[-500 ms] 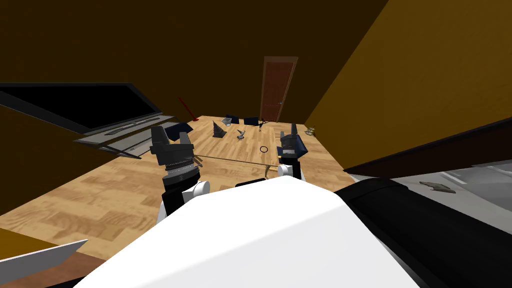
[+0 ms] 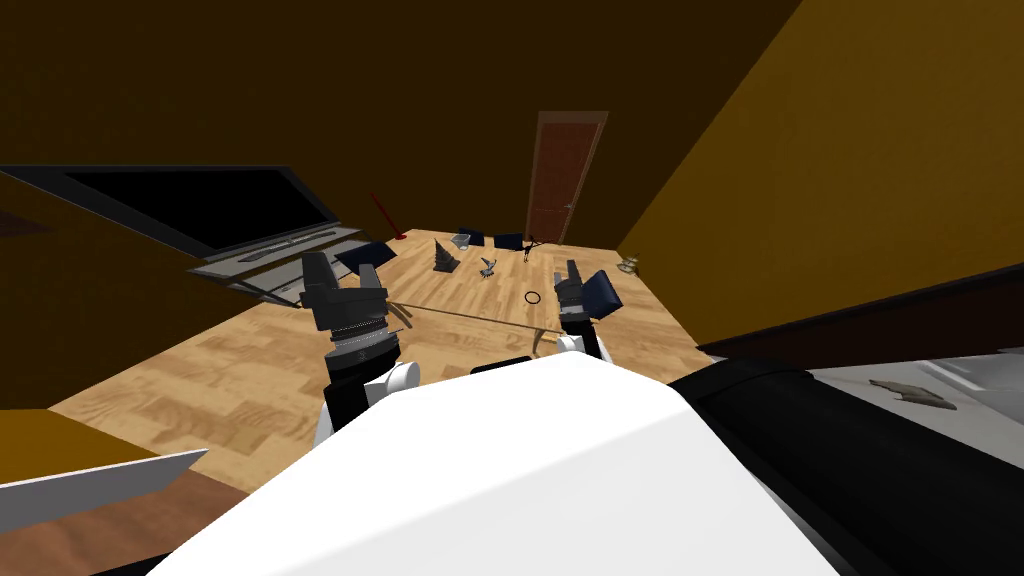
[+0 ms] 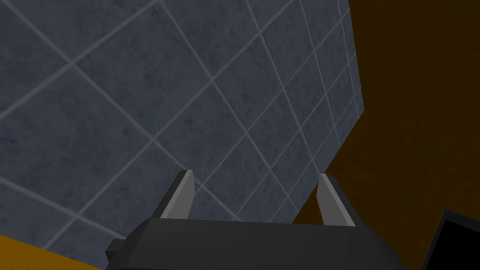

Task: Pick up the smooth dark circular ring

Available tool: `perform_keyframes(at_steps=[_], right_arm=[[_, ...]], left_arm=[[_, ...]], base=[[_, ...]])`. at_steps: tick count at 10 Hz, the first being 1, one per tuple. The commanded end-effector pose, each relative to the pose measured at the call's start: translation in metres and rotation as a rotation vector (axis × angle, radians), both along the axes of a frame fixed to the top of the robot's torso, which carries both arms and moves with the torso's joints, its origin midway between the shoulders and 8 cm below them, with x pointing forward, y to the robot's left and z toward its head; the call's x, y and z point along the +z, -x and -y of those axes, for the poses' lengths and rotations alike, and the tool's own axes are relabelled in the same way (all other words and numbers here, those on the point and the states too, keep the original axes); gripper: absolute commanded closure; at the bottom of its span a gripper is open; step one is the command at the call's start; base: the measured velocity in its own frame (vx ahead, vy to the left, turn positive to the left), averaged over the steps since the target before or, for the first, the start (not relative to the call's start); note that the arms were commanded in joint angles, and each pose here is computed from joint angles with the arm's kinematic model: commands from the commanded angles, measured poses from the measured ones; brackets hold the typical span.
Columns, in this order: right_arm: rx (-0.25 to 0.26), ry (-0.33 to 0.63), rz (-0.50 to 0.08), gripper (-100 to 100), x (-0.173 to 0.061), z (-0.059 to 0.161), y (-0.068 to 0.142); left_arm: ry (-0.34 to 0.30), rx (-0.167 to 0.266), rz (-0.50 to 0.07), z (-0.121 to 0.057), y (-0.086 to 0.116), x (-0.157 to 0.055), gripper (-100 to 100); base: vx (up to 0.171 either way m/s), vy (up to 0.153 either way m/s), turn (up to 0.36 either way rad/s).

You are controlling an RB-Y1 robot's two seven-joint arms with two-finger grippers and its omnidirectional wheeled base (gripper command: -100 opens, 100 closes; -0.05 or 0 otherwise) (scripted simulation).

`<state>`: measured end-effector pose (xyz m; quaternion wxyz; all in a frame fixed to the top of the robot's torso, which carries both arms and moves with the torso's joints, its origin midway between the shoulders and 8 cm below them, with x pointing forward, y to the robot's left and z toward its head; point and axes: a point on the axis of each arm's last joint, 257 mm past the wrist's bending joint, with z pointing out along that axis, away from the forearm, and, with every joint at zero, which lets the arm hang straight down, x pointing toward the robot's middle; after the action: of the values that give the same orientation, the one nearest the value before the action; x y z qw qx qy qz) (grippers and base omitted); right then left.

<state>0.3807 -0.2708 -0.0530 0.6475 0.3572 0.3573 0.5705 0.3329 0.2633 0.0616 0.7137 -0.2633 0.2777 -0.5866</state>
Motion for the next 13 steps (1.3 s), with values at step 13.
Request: perform_keyframes(at_steps=[13], right_arm=[[0.249, 0.070, -0.486, -100, -0.227, -0.022, 0.035]], left_arm=[[0.000, 0.000, 0.000, 0.000, 0.000, 0.000, 0]], base=[[-0.031, 0.033, 0.133]])
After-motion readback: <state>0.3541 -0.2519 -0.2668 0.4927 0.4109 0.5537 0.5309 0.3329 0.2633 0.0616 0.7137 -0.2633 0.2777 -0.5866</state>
